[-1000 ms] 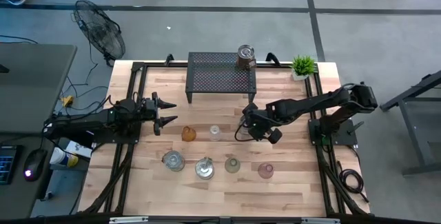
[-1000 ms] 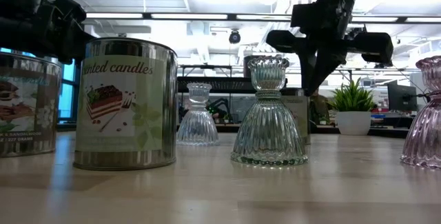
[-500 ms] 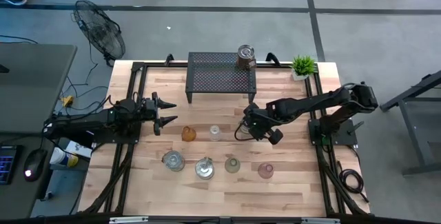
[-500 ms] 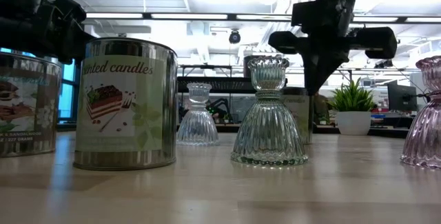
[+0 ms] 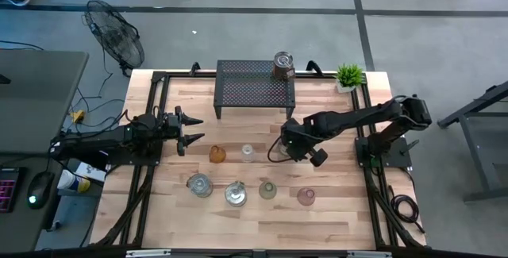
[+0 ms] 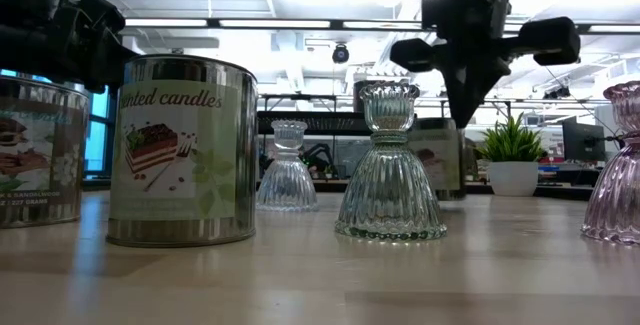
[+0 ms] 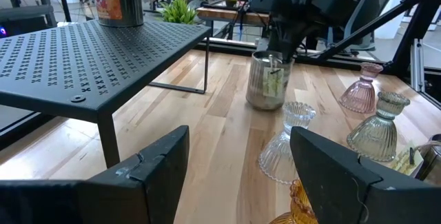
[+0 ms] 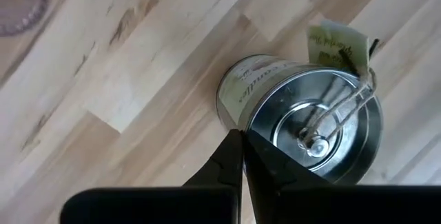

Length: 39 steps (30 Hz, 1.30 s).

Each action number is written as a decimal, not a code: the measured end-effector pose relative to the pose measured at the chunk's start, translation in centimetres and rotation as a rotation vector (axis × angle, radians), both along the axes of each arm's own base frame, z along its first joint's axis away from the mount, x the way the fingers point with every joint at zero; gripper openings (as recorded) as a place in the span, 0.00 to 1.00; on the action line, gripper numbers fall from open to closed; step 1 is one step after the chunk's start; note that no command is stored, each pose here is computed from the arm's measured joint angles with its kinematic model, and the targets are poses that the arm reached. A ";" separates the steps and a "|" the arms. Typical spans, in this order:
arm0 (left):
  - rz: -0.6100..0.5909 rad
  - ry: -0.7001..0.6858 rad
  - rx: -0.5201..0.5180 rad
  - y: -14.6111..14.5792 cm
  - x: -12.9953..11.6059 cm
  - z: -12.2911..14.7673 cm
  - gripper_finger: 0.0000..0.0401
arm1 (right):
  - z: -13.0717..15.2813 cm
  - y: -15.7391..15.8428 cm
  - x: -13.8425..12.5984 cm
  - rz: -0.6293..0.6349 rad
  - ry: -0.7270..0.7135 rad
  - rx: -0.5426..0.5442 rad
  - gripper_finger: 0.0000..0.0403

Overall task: Pick & Place candle stick holders
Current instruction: Put the top green scented candle on the shelf aligned with the other scented candle

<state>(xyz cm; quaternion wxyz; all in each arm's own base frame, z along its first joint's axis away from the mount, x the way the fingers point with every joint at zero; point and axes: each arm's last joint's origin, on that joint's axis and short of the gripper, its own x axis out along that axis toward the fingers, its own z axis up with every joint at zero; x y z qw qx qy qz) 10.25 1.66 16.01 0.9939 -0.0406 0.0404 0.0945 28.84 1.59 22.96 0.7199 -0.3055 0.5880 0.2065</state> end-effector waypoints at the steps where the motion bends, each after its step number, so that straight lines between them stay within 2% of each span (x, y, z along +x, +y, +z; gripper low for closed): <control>1: 0.000 0.000 0.000 0.0 0.0 0.0 0.62 | 0.0 0.0 0.0 -0.001 -0.001 -0.004 0.00; 18: 0.000 0.000 0.000 0.0 0.0 0.0 0.62 | 0.5 0.4 0.1 0.004 -0.016 0.013 0.00; 35: 0.000 -0.001 0.000 0.0 0.0 0.0 0.62 | 8.6 0.5 0.7 0.001 -0.093 0.018 0.00; 39: 0.000 0.000 0.000 0.0 0.0 0.0 0.62 | 10.2 0.4 0.5 -0.015 -0.104 -0.022 0.00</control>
